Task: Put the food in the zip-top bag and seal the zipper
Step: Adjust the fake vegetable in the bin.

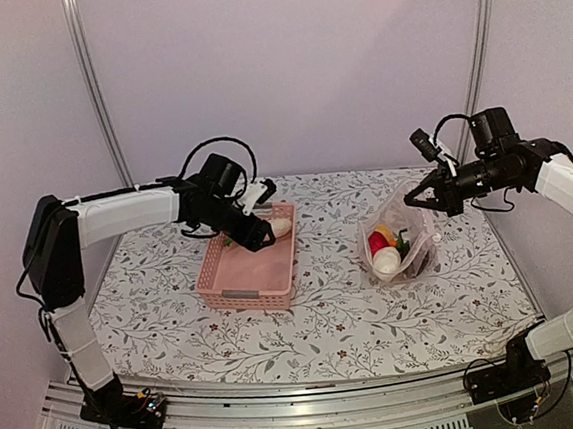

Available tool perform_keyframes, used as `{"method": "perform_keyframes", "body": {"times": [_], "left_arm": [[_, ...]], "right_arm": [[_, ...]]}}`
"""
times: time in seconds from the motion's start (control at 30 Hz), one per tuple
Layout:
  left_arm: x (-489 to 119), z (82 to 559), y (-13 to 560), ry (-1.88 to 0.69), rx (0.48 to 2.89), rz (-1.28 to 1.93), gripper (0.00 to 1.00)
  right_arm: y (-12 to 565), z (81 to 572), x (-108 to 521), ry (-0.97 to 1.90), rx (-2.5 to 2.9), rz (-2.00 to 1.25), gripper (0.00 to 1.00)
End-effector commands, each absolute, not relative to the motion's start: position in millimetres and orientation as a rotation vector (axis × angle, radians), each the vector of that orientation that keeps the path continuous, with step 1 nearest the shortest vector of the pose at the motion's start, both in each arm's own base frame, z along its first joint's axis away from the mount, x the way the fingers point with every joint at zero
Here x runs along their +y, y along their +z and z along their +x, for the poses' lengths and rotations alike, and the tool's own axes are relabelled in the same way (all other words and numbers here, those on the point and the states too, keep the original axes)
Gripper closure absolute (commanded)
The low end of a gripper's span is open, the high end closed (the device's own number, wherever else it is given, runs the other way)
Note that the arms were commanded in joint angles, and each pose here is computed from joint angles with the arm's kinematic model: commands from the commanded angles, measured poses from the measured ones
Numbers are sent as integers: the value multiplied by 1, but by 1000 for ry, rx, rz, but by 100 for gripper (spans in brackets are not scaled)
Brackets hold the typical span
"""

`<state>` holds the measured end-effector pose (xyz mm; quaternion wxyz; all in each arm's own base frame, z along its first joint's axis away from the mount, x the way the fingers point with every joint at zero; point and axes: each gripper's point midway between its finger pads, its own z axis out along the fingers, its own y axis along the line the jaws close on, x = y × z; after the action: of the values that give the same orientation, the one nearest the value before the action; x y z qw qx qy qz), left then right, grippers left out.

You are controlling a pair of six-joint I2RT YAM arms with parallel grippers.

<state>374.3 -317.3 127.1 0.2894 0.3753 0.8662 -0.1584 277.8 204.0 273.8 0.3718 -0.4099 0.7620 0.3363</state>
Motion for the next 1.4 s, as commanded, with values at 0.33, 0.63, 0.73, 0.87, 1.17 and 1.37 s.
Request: {"method": "perform_keyframes", "body": {"times": [0.33, 0.63, 0.73, 0.87, 1.17, 1.37], "left_arm": [[-298, 472, 68, -250, 2297, 968, 23], [-309, 496, 56, -208, 2200, 1044, 22], [-312, 498, 53, -194, 2191, 1071, 22], [-315, 500, 53, -173, 2154, 1116, 23], [-314, 477, 6, -219, 2258, 1281, 25], [-314, 449, 17, -238, 2294, 1278, 28]], "right_arm": [[289, 270, 202, 848, 1904, -1048, 100], [286, 269, 200, 835, 1915, -1042, 100], [285, 269, 200, 834, 1919, -1041, 100], [284, 271, 200, 833, 1926, -1039, 100], [281, 274, 202, 845, 1933, -1044, 100], [281, 274, 201, 842, 1928, -1048, 100]]}}
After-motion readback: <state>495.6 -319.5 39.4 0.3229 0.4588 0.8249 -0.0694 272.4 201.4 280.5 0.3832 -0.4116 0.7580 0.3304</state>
